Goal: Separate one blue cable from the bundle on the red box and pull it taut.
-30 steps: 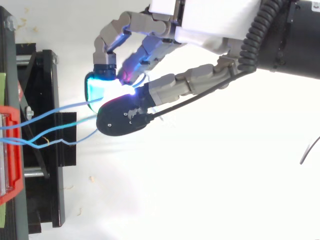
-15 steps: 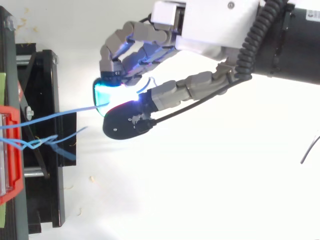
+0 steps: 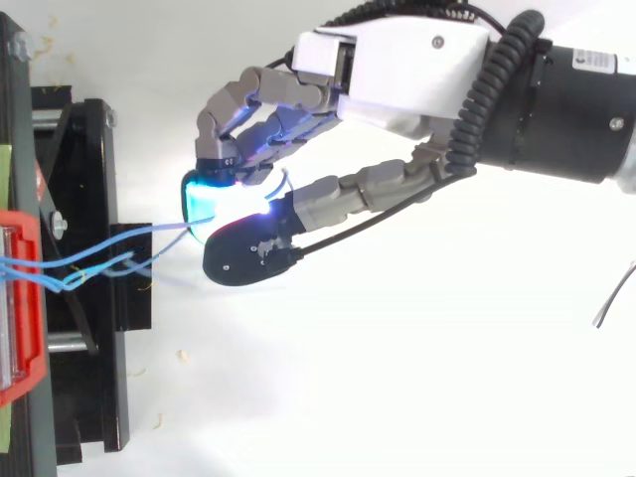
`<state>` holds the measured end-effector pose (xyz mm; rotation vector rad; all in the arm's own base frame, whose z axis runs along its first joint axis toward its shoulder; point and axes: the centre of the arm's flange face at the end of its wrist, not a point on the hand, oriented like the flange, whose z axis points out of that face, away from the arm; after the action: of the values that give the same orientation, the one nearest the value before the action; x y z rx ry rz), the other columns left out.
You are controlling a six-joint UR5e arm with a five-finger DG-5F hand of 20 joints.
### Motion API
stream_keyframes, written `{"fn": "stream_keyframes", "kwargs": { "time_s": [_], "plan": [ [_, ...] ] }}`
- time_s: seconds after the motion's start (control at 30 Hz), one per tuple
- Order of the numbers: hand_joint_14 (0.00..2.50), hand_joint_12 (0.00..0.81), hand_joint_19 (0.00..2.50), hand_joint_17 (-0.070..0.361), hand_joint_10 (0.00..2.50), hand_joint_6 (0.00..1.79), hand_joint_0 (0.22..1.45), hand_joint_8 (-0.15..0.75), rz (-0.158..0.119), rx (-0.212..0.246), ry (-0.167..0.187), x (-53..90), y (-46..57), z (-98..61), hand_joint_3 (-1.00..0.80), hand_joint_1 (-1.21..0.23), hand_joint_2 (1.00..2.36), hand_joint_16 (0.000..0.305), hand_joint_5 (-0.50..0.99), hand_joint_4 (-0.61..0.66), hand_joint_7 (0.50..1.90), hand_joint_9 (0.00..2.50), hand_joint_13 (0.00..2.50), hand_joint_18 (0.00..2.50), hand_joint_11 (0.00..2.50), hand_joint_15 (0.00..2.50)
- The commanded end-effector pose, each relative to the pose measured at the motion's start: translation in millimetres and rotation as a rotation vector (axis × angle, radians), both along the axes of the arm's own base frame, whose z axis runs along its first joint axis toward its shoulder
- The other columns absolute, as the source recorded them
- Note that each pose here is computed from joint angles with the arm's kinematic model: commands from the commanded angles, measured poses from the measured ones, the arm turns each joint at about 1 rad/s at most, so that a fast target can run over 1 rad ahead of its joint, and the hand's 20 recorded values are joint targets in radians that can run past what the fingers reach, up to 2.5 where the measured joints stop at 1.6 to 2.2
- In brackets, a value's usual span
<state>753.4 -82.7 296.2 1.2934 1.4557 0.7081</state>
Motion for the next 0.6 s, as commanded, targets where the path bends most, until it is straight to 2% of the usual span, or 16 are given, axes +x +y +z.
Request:
{"fn": "stream_keyframes", "kwargs": {
  "time_s": [0.0, 0.1, 0.3, 0.43, 0.57],
  "plan": [
    [0.02, 0.265, 0.45, 0.096, 0.01, 0.94, 0.60, 0.182, -0.002, 0.011, -0.034, 3.3, 1.2, -4.1, -0.20, -0.75, 1.02, 0.043, -0.10, 0.03, 0.94, 0.72, 0.67, 0.45, 0.23, 0.38],
    [0.02, 0.267, 0.46, 0.096, 0.01, 0.94, 0.60, 0.183, -0.006, 0.016, -0.064, 6.0, 1.2, -7.6, -0.20, -0.74, 1.02, 0.043, -0.10, 0.02, 0.93, 0.73, 0.68, 0.45, 0.25, 0.39],
    [0.02, 0.268, 0.47, 0.096, 0.01, 0.94, 0.60, 0.186, -0.002, 0.023, -0.123, 8.8, 3.8, -27.6, -0.20, -0.75, 1.02, 0.043, -0.10, 0.03, 0.94, 0.74, 0.69, 0.46, 0.25, 0.40],
    [0.02, 0.269, 0.47, 0.096, 0.01, 0.94, 0.61, 0.188, -0.004, 0.036, -0.206, 15.3, 5.4, -33.5, -0.20, -0.75, 1.02, 0.043, -0.10, 0.03, 0.95, 0.74, 0.69, 0.46, 0.26, 0.41],
    [0.02, 0.270, 0.47, 0.096, 0.01, 0.94, 0.61, 0.188, -0.002, 0.038, -0.232, 16.4, 6.7, -38.3, -0.20, -0.74, 1.02, 0.043, -0.10, 0.03, 0.94, 0.75, 0.69, 0.47, 0.26, 0.41]
  ]
}}
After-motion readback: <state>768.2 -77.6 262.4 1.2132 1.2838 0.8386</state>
